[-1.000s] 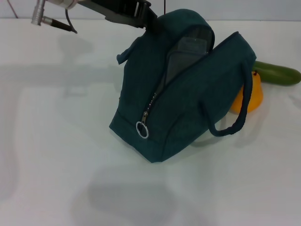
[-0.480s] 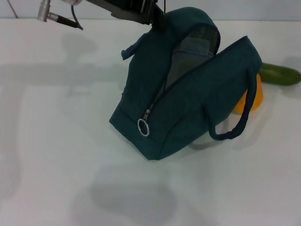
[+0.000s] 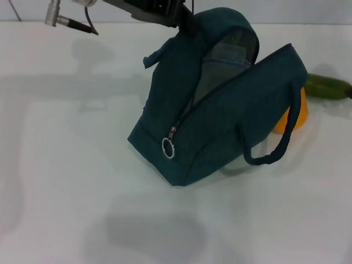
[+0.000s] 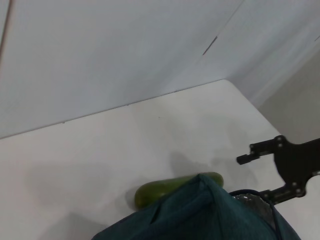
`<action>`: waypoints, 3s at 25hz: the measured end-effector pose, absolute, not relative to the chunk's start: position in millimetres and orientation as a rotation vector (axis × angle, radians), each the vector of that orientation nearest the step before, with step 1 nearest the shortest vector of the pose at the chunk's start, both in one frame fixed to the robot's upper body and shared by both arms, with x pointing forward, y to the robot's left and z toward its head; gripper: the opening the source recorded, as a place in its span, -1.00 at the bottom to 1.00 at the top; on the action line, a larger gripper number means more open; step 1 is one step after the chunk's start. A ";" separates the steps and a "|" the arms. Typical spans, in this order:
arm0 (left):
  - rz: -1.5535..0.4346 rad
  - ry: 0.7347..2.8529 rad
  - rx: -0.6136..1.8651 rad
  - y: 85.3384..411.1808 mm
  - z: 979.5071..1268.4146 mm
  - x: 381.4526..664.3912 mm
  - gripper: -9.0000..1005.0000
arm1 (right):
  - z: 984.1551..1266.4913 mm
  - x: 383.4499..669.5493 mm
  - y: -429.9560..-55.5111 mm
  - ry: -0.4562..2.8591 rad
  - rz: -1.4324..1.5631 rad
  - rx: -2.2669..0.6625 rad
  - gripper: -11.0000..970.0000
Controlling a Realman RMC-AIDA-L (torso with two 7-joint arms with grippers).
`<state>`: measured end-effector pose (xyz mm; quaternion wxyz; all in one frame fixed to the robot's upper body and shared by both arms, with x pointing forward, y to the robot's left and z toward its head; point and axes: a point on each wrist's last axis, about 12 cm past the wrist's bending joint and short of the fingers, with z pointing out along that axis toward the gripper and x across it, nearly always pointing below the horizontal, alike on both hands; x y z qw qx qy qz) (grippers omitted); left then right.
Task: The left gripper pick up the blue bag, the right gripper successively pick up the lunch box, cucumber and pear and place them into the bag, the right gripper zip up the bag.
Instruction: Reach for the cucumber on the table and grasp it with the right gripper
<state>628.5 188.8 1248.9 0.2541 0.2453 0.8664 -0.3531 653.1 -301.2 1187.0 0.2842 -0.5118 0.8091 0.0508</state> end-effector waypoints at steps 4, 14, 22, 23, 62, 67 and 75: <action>-0.972 2.351 0.668 189.2 1245.6 626.6 -0.89 | 1175.9 653.0 -297.9 2.151 0.088 -1.379 0.49; -0.974 2.347 0.678 189.6 1242.7 625.2 -0.89 | 1148.8 652.6 -287.0 2.109 0.042 -1.404 0.49; -0.984 2.337 0.685 188.5 1243.6 625.0 -0.89 | 1145.0 654.7 -283.1 2.086 0.002 -1.416 0.48; -0.987 2.335 0.685 188.4 1243.6 624.9 -0.89 | 1144.6 655.3 -283.3 2.083 -0.003 -1.415 0.48; -0.990 2.314 0.699 187.4 1246.3 624.7 -0.89 | 1130.3 659.2 -283.3 2.115 0.004 -1.384 0.07; -0.990 2.312 0.702 186.9 1246.8 624.9 -0.89 | 1131.0 658.6 -285.0 2.125 0.015 -1.377 0.03; -0.988 2.314 0.699 188.6 1245.7 624.4 -0.89 | 1135.4 648.6 -305.5 2.117 0.109 -1.218 0.03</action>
